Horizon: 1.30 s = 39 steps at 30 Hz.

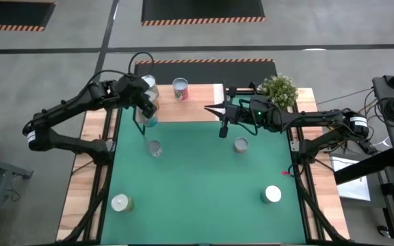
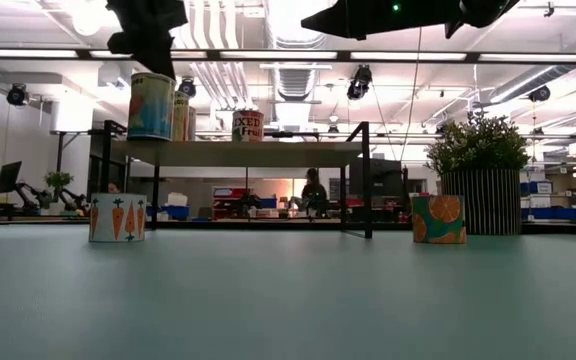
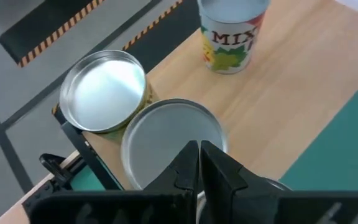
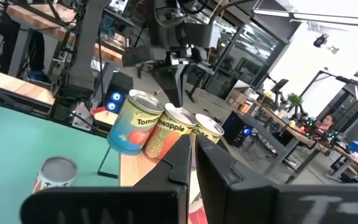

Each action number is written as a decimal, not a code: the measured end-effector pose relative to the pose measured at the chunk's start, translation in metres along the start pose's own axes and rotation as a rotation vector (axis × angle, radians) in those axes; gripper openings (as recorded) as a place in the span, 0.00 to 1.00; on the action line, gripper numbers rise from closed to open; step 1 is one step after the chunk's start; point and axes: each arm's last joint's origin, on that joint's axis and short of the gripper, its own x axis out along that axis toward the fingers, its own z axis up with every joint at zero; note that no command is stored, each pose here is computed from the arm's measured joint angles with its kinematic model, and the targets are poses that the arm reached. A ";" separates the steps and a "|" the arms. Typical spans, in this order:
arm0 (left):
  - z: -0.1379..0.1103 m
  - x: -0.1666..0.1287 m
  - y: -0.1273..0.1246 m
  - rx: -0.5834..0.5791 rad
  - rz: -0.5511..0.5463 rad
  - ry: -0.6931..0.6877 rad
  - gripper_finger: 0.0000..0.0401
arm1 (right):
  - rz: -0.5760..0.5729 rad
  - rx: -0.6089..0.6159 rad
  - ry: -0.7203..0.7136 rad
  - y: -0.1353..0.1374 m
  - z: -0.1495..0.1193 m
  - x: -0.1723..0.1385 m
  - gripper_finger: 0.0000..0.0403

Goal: Pick and place cans onto a shelf
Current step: Adjust the canned pineapple on the shelf

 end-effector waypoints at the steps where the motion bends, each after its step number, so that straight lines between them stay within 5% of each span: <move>1: 0.000 0.001 0.001 0.001 0.005 0.002 0.00 | 0.000 0.000 0.000 0.000 0.000 0.000 0.03; 39: 0.002 0.020 0.004 0.011 0.076 0.076 0.00 | 0.004 -0.003 0.006 0.000 0.000 0.000 0.03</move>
